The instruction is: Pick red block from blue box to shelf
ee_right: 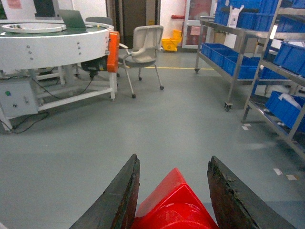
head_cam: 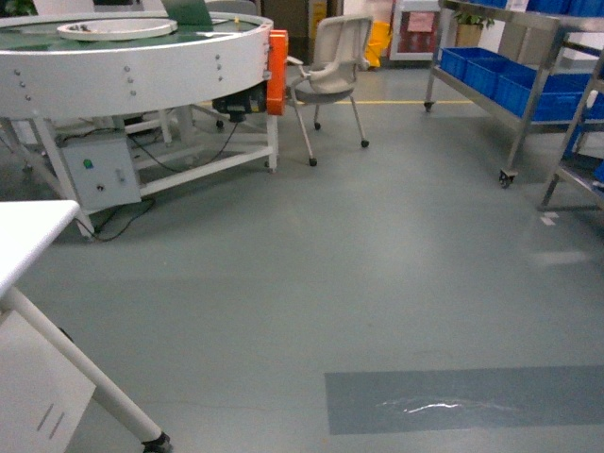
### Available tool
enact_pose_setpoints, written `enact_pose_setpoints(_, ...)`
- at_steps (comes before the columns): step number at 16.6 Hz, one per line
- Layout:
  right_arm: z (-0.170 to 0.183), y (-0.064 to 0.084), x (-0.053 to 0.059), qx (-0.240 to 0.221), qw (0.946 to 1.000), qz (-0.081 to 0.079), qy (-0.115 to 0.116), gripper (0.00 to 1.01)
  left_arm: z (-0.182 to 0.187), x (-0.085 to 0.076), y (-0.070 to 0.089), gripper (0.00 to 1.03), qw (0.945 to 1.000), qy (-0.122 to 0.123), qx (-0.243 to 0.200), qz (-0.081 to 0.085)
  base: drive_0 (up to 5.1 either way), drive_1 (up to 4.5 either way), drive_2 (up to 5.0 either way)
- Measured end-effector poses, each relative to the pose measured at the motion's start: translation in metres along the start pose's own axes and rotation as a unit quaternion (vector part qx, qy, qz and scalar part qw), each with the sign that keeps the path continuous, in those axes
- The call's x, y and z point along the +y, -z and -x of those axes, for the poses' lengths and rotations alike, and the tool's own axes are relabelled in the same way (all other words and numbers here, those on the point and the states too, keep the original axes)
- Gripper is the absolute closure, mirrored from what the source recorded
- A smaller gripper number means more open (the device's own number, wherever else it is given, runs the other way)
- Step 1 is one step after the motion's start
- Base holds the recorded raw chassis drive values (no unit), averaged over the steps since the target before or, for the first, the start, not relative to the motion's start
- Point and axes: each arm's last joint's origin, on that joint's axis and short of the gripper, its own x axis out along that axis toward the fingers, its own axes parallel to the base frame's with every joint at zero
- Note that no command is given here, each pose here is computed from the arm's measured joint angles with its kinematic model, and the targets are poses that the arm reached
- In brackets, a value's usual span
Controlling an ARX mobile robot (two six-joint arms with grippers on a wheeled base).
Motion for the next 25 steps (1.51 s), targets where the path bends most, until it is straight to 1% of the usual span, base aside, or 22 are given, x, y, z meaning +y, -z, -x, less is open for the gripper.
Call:
enact_pose_setpoints(2,0.0000,0.0000,0.0000,0.000,1.0000,0.000,0.000,0.64,0.0000,-0.0001,0.0000,0.05,1.0000,0.001,0.000,0.000,-0.3,-0.26,-0.3)
enact_pose_setpoints(25,0.0000,-0.0001,0.0000,0.000,1.0000,0.000,0.000,0.64,0.0000,-0.0001,-0.0002,0.05,1.0000,0.000,-0.001,0.000,-0.1,3.95,-4.1)
